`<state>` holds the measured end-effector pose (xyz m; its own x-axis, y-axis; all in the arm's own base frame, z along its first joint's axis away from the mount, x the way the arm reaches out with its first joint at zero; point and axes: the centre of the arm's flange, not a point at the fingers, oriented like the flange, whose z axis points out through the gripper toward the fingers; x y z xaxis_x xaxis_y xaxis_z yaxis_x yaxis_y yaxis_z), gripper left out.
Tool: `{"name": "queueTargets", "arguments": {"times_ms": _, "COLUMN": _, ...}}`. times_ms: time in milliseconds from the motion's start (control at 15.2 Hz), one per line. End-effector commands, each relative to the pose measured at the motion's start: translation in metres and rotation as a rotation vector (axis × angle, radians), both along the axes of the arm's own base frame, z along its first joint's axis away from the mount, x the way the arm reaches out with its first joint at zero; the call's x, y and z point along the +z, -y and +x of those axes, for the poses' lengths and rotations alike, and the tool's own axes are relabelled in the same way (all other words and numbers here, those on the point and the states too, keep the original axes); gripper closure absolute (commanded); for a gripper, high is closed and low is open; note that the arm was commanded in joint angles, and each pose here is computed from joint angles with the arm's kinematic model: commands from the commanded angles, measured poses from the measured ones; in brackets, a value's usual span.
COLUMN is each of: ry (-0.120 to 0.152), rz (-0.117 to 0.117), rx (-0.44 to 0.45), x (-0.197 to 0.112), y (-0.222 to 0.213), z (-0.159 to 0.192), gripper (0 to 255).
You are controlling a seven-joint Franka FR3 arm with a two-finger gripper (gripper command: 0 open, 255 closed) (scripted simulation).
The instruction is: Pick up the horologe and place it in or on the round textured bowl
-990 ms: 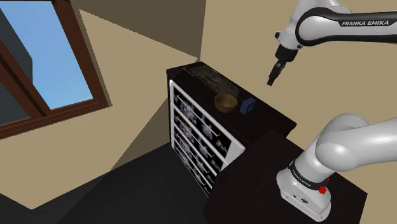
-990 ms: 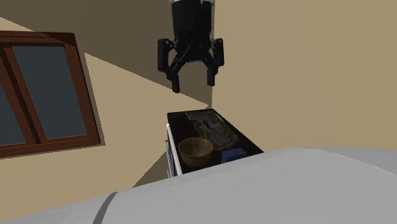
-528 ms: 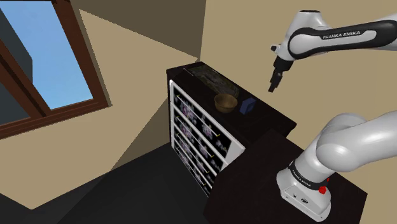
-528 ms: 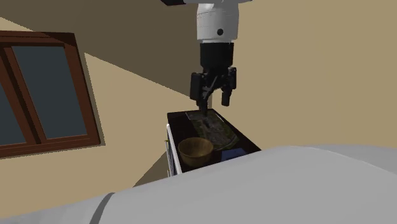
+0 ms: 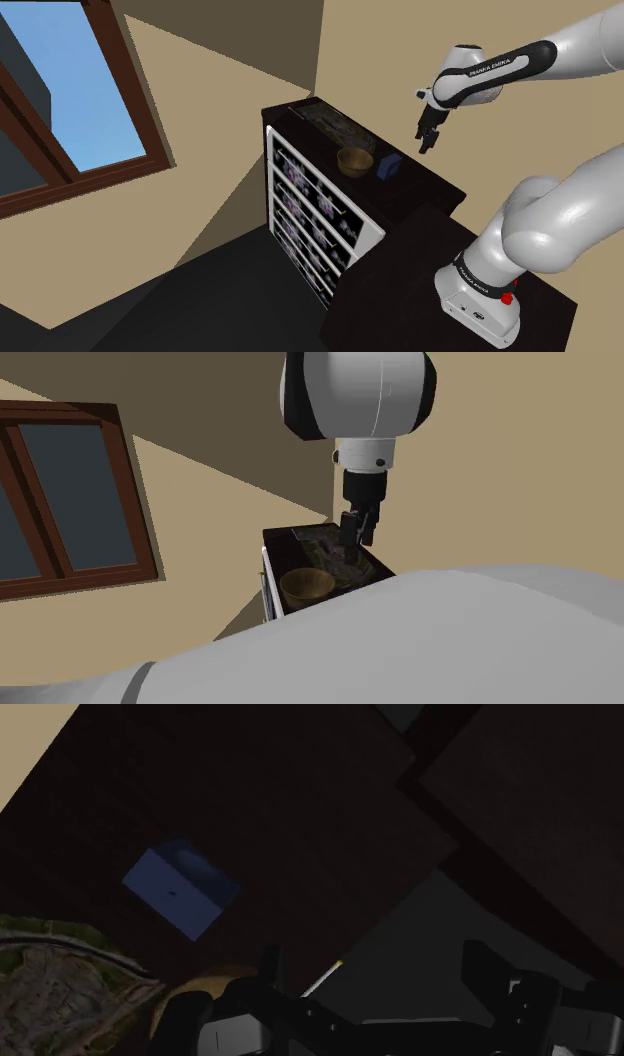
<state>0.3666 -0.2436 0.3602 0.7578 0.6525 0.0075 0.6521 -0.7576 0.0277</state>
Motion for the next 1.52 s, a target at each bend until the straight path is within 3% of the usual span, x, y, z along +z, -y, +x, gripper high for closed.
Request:
{"name": "queueTargets", "arguments": {"times_ms": 0, "ry": -0.004, "rz": -0.004, "rx": 0.069, "x": -0.017, "y": 0.019, "z": 0.013, "gripper": 0}}
{"name": "queueTargets", "arguments": {"times_ms": 1122, "ry": -0.047, "rz": 0.003, "rx": 0.605, "x": -0.181, "y": 0.118, "z": 0.135, "gripper": 0}}
{"name": "queueTargets", "arguments": {"times_ms": 1452, "ry": -0.049, "rz": 0.003, "rx": 0.625, "x": -0.208, "y": 0.121, "z": 0.140, "gripper": 0}}
